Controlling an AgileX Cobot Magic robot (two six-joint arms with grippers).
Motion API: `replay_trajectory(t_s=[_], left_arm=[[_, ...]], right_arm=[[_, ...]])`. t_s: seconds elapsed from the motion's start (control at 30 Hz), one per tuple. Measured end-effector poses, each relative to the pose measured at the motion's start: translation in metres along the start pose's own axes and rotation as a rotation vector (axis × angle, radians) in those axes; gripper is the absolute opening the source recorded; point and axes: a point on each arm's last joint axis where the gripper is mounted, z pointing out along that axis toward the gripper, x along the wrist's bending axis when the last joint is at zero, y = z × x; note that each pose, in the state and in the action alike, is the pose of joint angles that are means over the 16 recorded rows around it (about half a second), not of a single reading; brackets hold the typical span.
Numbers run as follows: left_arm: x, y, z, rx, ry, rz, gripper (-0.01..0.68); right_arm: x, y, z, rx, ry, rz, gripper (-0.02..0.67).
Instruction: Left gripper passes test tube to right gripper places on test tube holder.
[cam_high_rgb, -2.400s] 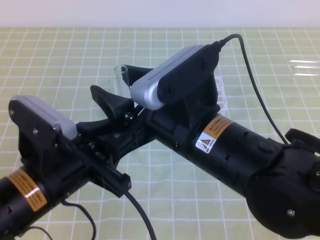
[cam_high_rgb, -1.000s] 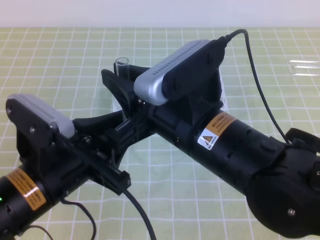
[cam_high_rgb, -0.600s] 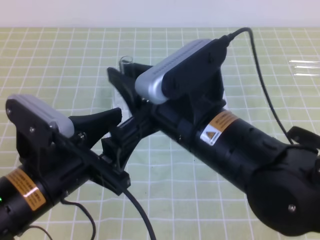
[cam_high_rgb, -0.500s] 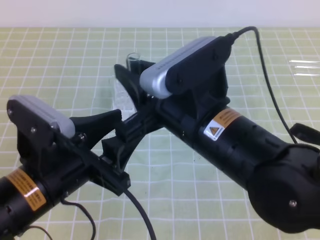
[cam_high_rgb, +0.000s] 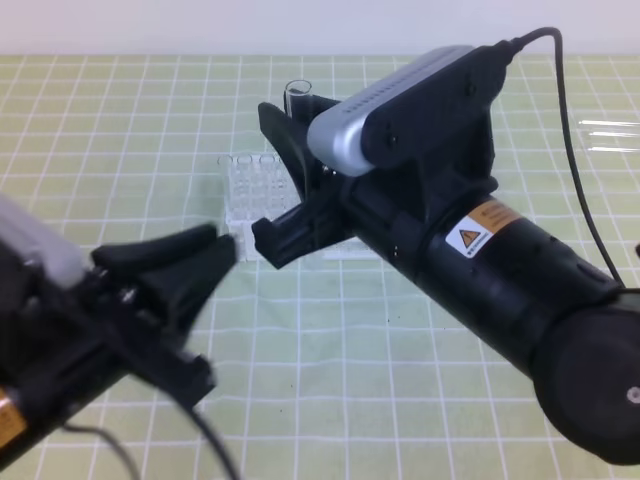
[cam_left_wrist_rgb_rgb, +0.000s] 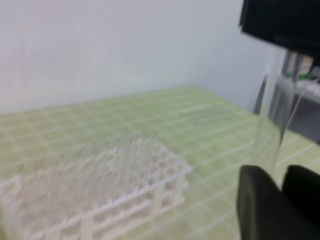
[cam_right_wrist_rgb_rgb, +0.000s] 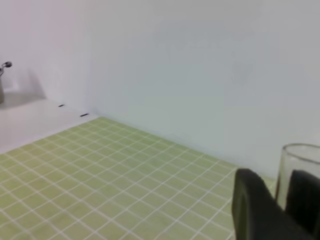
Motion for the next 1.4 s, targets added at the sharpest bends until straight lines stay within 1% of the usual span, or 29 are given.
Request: replay_trajectory(t_s=[0.17, 0.2, 0.47, 0.73, 0.93, 1.13, 1.4], left_arm=[[0.001, 0.008, -0.027, 0.019, 0.036, 0.007, 0.017], [0.001, 0.009, -0.034, 0.022, 0.044, 0.008, 0.008], [0.002, 0.015, -0.090, 0.006, 0.099, 0.011, -0.001], [0.004, 0.003, -0.132, -0.033, 0.127, 0.006, -0.001], [0.005, -0.017, -0.139, -0.067, 0.118, -0.010, -0.002], [0.006, -0.045, -0.130, -0.108, 0.084, -0.024, -0.002], [0.008, -0.082, -0.118, -0.106, 0.053, -0.033, -0.002]], right_arm=[[-0.001, 0.002, -0.003, 0.009, 0.002, 0.001, 0.090], [0.000, 0.002, -0.003, 0.012, 0.004, 0.001, 0.090], [0.000, 0.001, -0.003, 0.028, 0.015, 0.003, 0.090], [0.001, 0.001, -0.003, 0.039, 0.022, 0.003, 0.090], [0.001, 0.000, -0.004, 0.044, 0.025, 0.003, 0.090], [0.001, 0.000, -0.004, 0.045, 0.025, 0.003, 0.090], [0.001, 0.000, -0.004, 0.045, 0.025, 0.003, 0.090]])
